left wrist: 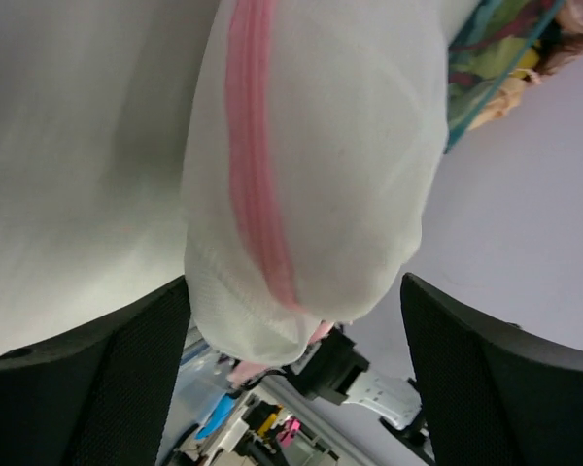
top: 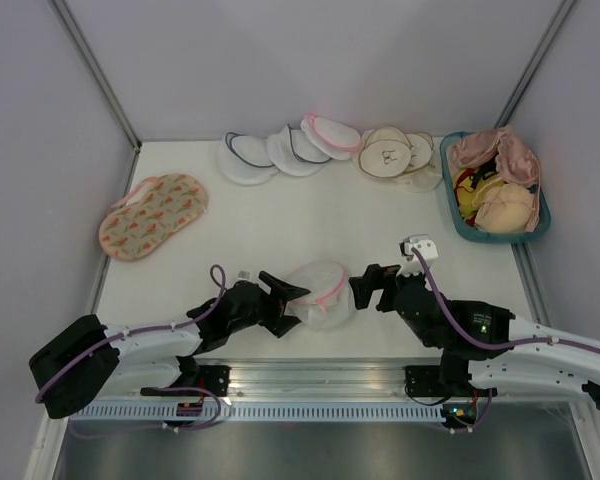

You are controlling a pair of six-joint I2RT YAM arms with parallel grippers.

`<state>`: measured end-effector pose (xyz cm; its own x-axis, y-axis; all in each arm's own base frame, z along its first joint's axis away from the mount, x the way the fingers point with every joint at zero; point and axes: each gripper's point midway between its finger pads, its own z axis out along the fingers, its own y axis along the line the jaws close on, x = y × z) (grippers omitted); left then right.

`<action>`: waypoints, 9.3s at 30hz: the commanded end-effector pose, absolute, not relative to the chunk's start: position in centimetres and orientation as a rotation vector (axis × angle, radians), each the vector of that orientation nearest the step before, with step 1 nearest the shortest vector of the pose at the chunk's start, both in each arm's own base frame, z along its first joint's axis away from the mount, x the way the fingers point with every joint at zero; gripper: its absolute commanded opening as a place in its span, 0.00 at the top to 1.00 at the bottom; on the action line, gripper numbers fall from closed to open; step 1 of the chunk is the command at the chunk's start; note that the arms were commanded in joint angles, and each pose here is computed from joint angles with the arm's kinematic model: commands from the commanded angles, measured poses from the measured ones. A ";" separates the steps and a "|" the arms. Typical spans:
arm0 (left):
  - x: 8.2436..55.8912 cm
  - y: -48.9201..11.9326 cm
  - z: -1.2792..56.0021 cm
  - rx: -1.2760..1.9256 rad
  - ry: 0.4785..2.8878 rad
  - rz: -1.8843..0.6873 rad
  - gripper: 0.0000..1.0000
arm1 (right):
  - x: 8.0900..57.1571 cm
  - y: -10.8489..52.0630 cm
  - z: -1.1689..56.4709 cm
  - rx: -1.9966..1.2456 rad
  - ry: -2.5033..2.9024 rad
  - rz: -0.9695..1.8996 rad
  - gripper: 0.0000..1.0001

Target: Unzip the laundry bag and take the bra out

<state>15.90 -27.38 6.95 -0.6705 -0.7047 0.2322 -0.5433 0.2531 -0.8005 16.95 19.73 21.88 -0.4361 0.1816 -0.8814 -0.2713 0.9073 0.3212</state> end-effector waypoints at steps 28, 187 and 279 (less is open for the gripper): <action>21.3 -25.3 9.2 -1.102 2.191 -1.251 0.21 | 17.0 18.8 21.6 -0.029 1.950 0.505 0.02; 27.6 -22.8 9.5 -0.613 2.360 -1.410 0.98 | 16.5 18.2 6.9 -0.164 2.368 -0.173 0.99; 34.4 -28.1 10.8 -0.298 2.372 -1.514 0.91 | 16.4 22.3 5.2 -0.271 2.407 0.036 1.00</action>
